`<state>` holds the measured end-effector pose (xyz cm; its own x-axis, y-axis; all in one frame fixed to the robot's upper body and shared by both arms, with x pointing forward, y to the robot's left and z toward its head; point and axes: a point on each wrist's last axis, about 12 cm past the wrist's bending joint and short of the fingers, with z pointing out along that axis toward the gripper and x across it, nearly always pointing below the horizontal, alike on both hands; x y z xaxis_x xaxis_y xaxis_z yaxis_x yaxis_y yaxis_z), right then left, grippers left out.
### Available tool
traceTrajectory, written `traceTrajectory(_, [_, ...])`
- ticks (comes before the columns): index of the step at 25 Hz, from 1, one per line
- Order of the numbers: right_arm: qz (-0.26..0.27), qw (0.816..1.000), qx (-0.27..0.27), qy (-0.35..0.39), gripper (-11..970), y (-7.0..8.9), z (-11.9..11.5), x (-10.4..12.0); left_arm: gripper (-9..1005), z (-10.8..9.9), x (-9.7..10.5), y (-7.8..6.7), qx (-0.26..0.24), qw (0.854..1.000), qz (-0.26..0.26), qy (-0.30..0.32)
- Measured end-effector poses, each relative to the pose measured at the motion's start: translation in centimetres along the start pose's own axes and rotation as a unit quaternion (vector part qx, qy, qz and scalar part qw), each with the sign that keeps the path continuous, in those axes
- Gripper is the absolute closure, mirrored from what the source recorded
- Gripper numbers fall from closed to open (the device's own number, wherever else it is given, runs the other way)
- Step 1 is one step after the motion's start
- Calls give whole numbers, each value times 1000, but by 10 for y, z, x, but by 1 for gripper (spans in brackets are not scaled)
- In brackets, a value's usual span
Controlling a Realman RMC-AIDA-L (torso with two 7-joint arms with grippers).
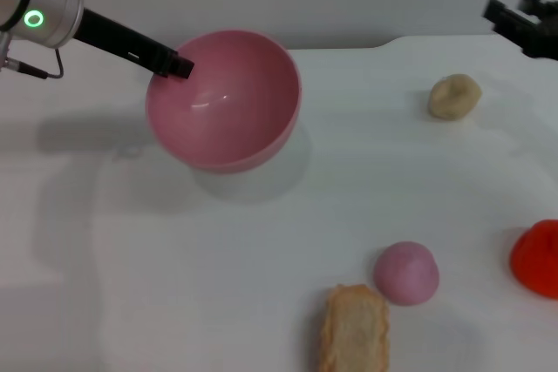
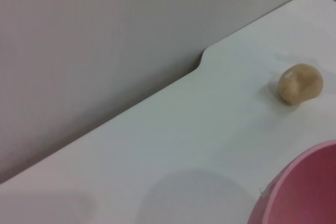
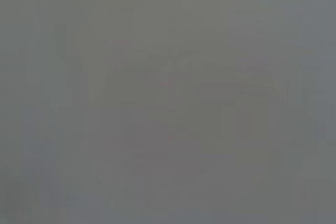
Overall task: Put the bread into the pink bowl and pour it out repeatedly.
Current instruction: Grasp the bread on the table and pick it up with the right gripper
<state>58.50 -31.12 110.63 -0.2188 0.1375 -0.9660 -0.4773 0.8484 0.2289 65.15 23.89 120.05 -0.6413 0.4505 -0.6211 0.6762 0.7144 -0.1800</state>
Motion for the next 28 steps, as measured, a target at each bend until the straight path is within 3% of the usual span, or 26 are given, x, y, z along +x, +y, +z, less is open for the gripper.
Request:
traceTrajectory(6, [-35,989,-31,138,301,24,24,-44,953,2,2,-1,0,1000,3,3])
traceTrajectory(9, [-60,976,-27,209,301,38,29,-59,953,2,4,-1,0,1000,3,4])
traceTrajectory(13, [-71,957,-68,274,300,62,30,-74,953,2,6,1,-1,1000,2,5])
traceTrajectory(22, [-82,872,-168,452,299,116,39,-85,953,2,10,3,-3,1000,3,7])
traceTrajectory(28, [-109,827,-205,512,299,146,45,-77,953,2,13,4,-3,1000,2,8])
